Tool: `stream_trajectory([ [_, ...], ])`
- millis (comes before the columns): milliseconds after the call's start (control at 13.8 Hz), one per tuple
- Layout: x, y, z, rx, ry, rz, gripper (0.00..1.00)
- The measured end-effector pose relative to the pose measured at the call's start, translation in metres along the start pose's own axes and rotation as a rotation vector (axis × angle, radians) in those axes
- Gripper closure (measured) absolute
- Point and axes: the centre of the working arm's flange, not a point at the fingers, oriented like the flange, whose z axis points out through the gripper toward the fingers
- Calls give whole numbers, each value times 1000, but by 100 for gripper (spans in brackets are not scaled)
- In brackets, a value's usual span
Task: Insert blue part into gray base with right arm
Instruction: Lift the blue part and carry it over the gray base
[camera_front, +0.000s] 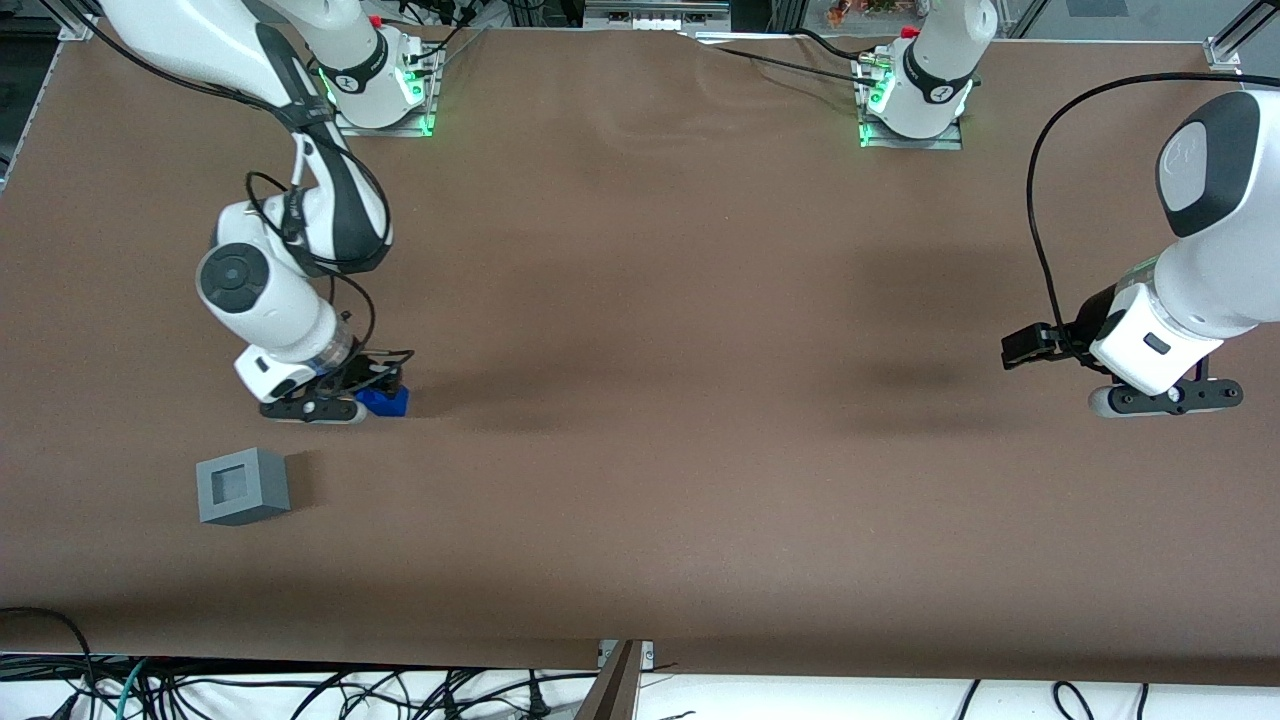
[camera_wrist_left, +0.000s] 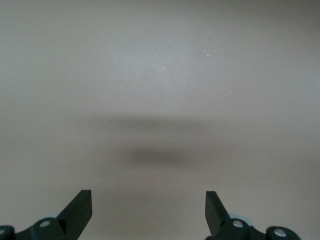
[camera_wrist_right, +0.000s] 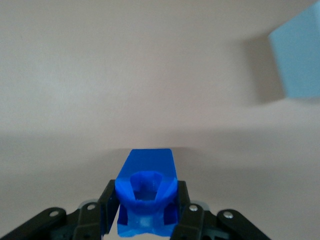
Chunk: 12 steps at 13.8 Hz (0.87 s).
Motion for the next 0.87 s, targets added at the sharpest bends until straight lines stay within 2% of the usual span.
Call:
stream_trajectory([
  [290, 36, 56, -52, -24, 23, -73, 50],
  [508, 52, 114, -72, 11, 15, -115, 50],
  [871, 64, 177, -53, 18, -3, -204, 50],
])
